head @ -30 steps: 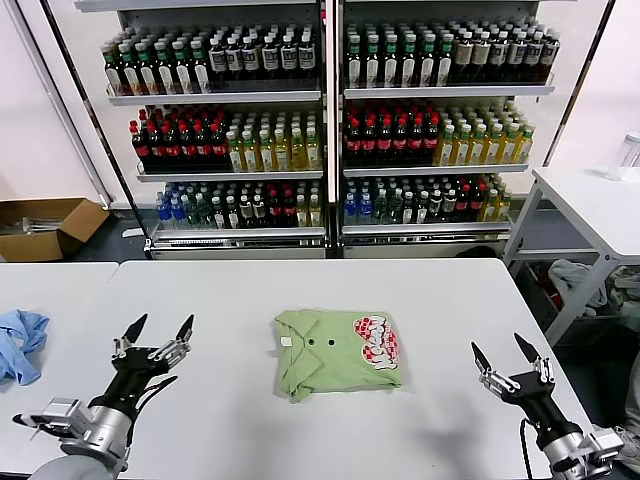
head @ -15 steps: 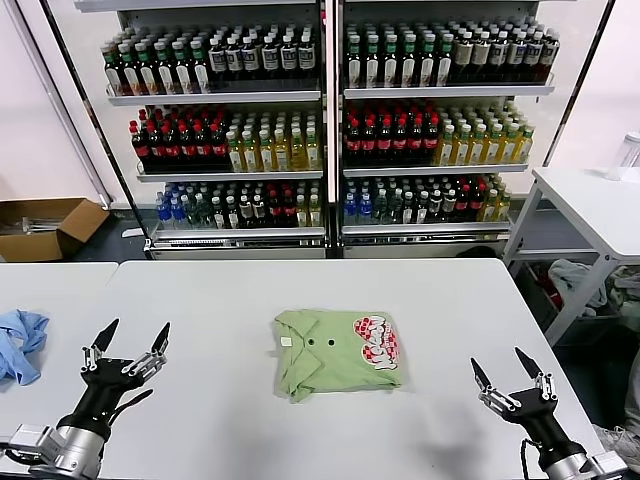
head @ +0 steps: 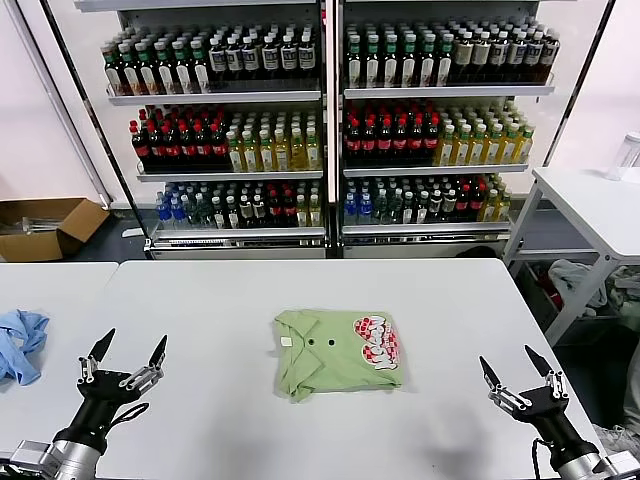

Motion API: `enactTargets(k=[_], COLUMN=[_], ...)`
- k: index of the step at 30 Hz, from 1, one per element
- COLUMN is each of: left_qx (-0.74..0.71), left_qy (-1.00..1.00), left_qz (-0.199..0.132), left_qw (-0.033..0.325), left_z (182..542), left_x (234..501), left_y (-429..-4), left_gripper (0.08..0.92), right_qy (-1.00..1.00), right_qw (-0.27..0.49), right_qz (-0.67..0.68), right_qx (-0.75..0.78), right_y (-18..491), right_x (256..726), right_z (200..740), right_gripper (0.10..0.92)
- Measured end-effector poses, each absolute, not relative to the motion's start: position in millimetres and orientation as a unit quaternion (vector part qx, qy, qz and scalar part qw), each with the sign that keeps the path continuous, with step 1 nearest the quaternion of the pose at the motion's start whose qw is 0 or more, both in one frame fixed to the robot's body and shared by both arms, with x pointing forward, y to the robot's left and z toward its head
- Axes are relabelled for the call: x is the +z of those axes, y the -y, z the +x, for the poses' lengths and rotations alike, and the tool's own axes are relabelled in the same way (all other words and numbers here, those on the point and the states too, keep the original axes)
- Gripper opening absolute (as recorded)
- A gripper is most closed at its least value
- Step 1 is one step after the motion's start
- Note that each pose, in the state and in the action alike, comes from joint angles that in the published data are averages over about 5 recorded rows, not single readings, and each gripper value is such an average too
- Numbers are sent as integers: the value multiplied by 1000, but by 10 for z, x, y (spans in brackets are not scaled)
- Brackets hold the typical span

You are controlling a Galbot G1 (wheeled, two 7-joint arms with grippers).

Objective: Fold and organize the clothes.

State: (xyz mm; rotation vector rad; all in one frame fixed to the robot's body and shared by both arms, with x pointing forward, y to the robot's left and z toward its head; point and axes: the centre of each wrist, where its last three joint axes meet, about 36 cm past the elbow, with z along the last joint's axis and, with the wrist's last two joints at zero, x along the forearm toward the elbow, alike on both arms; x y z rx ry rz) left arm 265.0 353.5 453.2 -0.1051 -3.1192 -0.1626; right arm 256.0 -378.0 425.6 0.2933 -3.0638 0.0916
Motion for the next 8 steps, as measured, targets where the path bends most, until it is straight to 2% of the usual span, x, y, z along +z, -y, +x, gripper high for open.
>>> enactTargets(k=[8], left_qx=[-69], left_qy=[997], left_qz=[-33], left_qw=[-11], left_z=[2642], left_x=[4494], left_y=[-3565], left_gripper=[823], right_qy=[994], right_qw=[34], right_qz=[100], right_qx=[26], right_y=[3722], right_x=[4256], right_z=[2521], right_gripper=[823])
